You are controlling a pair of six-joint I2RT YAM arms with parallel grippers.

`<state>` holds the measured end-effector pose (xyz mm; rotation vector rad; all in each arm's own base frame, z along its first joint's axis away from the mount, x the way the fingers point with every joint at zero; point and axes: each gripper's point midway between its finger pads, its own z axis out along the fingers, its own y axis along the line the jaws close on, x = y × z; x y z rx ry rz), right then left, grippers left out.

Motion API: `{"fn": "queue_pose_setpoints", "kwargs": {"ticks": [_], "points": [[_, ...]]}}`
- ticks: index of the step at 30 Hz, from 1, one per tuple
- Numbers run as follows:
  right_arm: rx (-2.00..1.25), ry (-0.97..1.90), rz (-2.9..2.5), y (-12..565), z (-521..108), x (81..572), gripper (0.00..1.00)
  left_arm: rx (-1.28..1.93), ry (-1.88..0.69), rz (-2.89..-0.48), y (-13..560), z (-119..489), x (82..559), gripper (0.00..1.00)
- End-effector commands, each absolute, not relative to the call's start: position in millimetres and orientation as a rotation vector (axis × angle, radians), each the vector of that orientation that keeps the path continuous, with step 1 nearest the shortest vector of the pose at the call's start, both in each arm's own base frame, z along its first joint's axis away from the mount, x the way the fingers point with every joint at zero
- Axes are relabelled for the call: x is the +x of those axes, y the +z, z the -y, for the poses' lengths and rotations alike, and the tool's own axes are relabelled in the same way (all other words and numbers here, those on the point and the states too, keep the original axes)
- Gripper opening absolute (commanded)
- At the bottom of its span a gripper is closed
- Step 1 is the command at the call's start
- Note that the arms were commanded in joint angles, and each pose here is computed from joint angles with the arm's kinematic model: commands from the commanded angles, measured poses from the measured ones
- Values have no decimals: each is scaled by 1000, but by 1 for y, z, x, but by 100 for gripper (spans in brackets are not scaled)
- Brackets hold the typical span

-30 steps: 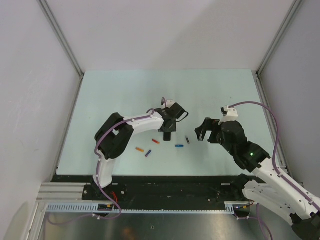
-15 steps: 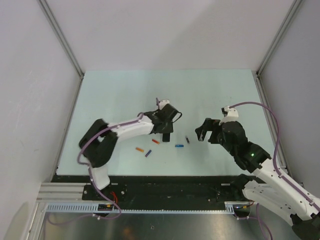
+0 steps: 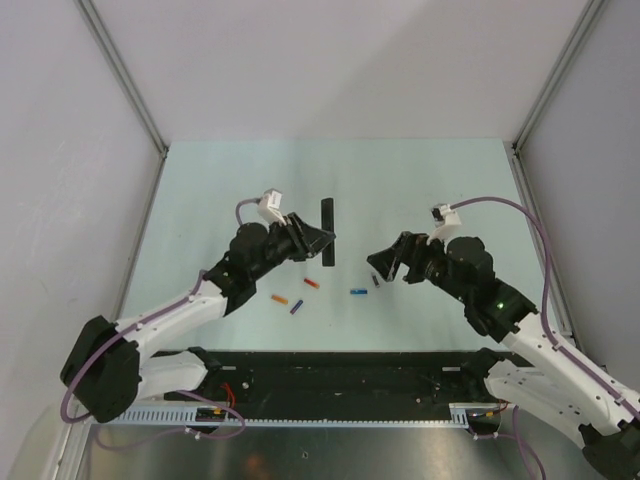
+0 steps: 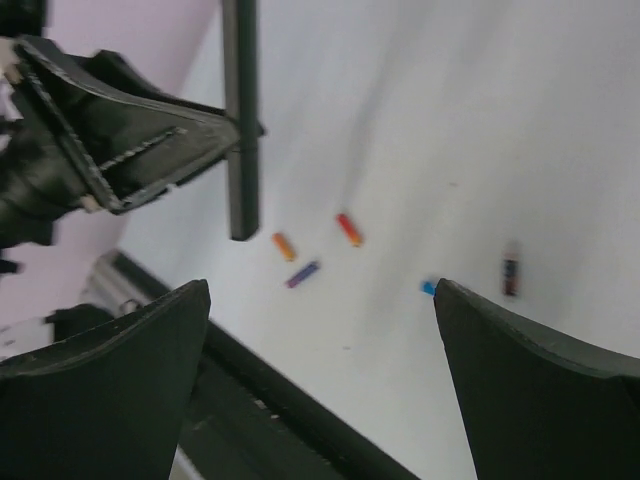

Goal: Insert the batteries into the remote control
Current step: Adjust the remote control.

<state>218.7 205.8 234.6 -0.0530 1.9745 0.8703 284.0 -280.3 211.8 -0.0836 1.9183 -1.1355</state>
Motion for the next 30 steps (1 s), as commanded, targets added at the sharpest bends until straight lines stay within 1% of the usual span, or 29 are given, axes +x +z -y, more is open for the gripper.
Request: {"fn": "queue_pose_setpoints", "kwargs": {"ticks": [1, 3, 11, 17, 30], "points": [[-177, 1242, -1765, 296, -252, 204, 100, -13, -1408, -1567, 289, 283, 258, 0], [-219, 1326, -1746, 299, -263, 197, 100, -5, -1456, -1447, 314, 277, 249, 0], [-305, 1527, -1642, 315, -289, 190, 100, 23, -1609, -1234, 351, 265, 220, 0], [-350, 1583, -1587, 324, -297, 186, 100, 37, -1665, -1219, 355, 267, 213, 0], [-393, 1651, -1541, 330, -310, 185, 92, 59, -1736, -1227, 357, 275, 209, 0]]}}
